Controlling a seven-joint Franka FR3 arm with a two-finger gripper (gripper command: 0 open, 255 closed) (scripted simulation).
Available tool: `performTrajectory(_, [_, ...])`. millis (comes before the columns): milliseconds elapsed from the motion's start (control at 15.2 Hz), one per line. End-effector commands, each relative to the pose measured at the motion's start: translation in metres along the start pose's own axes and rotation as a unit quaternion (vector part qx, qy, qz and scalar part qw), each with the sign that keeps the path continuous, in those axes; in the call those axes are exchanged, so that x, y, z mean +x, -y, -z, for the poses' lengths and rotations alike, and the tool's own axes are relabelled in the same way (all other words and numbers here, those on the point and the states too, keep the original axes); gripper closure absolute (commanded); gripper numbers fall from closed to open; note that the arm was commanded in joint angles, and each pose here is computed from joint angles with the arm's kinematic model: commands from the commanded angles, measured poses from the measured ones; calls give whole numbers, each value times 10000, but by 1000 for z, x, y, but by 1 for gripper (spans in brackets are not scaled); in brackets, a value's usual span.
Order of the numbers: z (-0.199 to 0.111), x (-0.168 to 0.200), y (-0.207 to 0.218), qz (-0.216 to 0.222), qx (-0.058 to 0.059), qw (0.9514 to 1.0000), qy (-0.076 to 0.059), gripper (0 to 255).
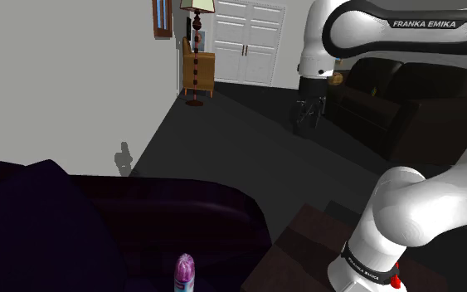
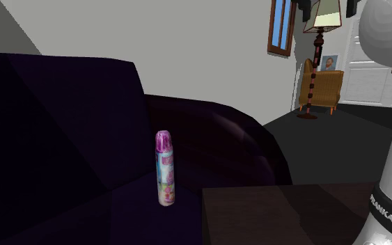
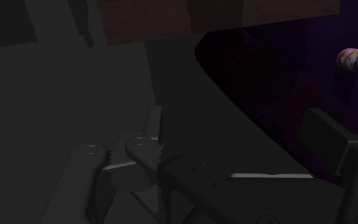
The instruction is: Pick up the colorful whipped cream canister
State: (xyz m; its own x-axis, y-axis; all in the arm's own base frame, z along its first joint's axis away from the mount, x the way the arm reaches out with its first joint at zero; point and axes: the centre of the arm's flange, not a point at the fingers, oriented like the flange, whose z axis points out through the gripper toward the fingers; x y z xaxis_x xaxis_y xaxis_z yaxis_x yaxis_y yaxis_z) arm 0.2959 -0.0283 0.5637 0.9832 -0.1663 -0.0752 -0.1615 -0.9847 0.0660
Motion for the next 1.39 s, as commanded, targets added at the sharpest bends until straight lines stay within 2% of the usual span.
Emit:
performTrajectory(0, [0, 0, 0, 0, 0, 10000, 0, 0])
performTrajectory(1320, [-136, 11, 227, -9, -33, 9999, -118, 0])
